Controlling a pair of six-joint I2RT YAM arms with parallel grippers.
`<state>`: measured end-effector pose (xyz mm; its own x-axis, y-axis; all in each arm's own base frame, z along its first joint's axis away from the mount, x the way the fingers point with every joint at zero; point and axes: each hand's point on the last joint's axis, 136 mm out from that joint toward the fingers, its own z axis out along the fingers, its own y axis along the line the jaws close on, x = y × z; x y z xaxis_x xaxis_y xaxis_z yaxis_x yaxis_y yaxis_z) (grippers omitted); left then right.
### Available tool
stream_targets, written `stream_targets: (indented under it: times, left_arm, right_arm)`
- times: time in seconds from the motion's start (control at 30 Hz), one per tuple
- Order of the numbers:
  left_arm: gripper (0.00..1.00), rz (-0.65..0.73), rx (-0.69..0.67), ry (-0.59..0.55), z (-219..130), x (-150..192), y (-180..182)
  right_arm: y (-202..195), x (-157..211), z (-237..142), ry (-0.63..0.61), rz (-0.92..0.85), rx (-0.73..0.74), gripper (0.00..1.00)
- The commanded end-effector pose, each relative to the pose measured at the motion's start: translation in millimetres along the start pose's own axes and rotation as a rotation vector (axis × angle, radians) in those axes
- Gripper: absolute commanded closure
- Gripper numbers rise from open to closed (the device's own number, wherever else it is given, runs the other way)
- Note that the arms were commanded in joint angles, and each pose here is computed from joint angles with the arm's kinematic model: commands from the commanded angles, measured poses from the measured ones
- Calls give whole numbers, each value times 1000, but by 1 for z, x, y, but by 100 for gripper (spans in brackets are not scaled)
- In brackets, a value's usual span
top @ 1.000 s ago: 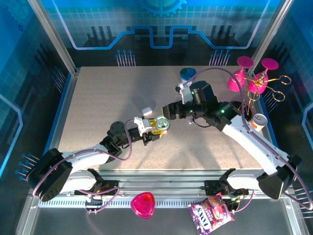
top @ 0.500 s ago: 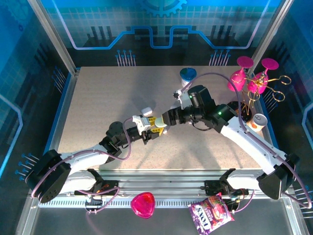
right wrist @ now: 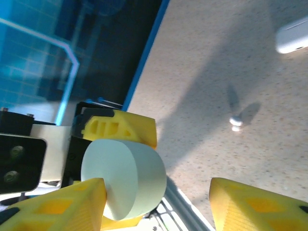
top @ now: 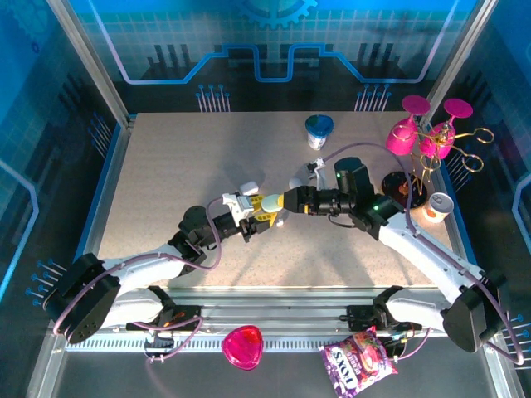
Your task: Insert wireless bluetooth earbuds into charging case
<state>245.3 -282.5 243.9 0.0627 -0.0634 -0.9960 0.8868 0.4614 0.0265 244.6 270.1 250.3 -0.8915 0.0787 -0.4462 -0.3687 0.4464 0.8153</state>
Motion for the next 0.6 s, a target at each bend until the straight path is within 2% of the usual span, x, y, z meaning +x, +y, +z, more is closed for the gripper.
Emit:
stream_targets:
  times: [0.0,0.1,0.27,0.33,0.5,0.57]
  left_arm:
    - [67,64,32,-150,-1,-48,-8]
    - [67,67,40,-161,-2,-52,-9]
    - [67,74,41,-173,-3,-56,-10]
    - [67,75,41,-173,-3,-56,-10]
    - [67,82,36,-157,-2,-51,-9]
    - [64,85,29,-144,-2,-46,-8]
  right_arm:
    - [13,5,4,18,86,-122,44]
    - [15,6,10,24,135,-184,48]
    - [24,6,18,27,179,-294,62]
    - [26,5,19,27,194,-321,64]
    - [26,3,20,13,221,-338,73]
    - [23,2,19,-1,222,-333,78]
